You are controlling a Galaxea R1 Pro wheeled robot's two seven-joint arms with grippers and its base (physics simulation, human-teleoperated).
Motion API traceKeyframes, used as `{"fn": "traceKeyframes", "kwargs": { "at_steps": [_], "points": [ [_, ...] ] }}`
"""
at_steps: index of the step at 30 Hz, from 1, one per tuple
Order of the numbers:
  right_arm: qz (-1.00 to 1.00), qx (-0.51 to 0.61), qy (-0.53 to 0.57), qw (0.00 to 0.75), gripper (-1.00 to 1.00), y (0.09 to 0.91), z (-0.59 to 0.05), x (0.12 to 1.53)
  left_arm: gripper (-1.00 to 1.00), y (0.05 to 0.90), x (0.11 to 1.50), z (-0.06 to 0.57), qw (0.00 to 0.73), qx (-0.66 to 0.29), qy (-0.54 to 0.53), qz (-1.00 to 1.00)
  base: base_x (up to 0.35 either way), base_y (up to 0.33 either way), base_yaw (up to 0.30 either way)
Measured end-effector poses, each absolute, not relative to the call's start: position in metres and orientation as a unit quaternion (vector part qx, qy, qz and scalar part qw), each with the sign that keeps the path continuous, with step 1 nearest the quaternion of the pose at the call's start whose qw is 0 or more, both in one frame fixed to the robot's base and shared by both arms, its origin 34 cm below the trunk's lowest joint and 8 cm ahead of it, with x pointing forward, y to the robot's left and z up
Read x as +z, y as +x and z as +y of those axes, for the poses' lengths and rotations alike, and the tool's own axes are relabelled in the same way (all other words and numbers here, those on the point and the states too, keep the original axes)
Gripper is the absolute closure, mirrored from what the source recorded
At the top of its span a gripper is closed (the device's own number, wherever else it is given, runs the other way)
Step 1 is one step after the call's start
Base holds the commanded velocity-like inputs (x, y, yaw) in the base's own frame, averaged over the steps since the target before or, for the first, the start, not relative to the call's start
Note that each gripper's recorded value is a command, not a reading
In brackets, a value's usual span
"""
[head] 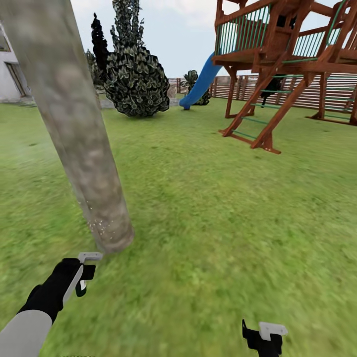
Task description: In the garden, pick up the pesticide atomizer on the floor and spray pesticide onto both trees until each tree trunk is fully covered.
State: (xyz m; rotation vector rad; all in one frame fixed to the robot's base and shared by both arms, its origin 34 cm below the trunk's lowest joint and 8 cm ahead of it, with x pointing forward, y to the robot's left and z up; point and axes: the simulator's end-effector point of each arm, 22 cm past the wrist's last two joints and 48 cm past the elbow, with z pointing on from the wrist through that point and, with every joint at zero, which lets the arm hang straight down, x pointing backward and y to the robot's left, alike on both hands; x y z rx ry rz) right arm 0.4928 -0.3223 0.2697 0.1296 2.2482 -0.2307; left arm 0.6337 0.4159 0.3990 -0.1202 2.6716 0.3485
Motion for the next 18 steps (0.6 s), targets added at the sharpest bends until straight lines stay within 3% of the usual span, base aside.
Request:
{"fn": "traceKeyframes", "kwargs": {
  "at_steps": [11, 18],
  "points": [
    [0.899, -0.092, 0.052, 0.425, -1.0, 0.4928, -0.3224, 0.2697, 1.0, 0.634, 0.3993, 0.4154, 0.221, 0.125, -0.045, 0.966, 0.117, -0.255, 0.074],
    [0.899, -0.092, 0.052, 0.425, -1.0, 0.493, -0.3223, 0.2699, 1.0, 0.6347, 0.3977, 0.4085, 0.222, 0.119, -0.044, 0.967, 0.117, -0.255, 0.259]
  ]
}}
